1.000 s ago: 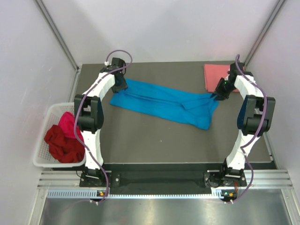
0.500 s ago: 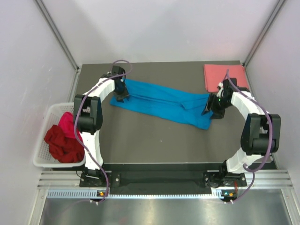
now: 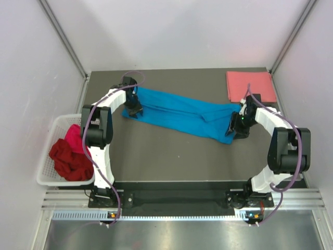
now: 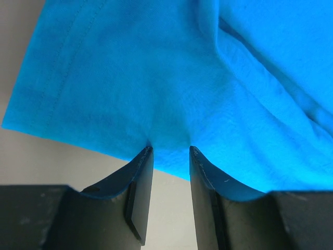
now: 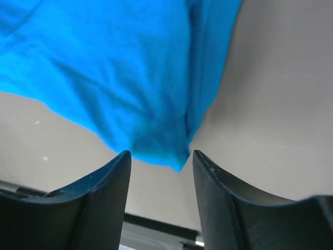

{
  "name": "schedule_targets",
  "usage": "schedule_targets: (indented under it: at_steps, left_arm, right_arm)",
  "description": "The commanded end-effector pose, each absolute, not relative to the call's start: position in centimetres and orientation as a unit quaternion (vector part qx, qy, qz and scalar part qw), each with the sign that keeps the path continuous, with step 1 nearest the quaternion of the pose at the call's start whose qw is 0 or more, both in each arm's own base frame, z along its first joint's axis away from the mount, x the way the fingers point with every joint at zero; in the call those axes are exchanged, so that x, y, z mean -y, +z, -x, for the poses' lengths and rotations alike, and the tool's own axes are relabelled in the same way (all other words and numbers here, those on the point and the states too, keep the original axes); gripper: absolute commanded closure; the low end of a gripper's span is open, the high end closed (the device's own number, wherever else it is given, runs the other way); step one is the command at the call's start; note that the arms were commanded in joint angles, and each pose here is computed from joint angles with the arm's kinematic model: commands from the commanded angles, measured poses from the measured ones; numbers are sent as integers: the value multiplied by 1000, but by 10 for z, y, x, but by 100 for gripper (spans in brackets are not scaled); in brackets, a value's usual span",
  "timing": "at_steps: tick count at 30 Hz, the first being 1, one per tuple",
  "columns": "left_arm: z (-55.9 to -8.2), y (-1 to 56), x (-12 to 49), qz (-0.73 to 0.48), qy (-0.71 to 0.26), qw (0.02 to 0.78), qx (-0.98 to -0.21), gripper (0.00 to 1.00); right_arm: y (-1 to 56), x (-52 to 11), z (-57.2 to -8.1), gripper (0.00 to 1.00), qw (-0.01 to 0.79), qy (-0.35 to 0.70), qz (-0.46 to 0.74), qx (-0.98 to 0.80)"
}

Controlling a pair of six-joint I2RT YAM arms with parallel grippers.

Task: Fold and stack the t-shirts
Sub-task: Fold the tshirt

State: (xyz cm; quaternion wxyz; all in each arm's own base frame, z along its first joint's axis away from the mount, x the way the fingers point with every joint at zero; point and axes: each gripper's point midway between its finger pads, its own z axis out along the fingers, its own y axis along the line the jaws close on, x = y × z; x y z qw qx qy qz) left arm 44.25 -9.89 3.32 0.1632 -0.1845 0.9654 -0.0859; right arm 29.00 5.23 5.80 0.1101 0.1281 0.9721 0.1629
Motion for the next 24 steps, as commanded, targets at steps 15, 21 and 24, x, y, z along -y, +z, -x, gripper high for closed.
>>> schedule_targets:
  at_steps: [15,21,24]
  left_arm:
    - [-447,3,79,211,-64,136,-966,61]
    - [-451,3,80,207,-67,136,-966,61]
    - [-455,7,79,203,-66,141,-967,61]
  right_arm:
    - [80,-13,-303,100,137,-60,-18,-989]
    - [56,-41,-295,97,109,-27,-1,-994]
    - [65,-44,-303,79,117,-17,-13,-993]
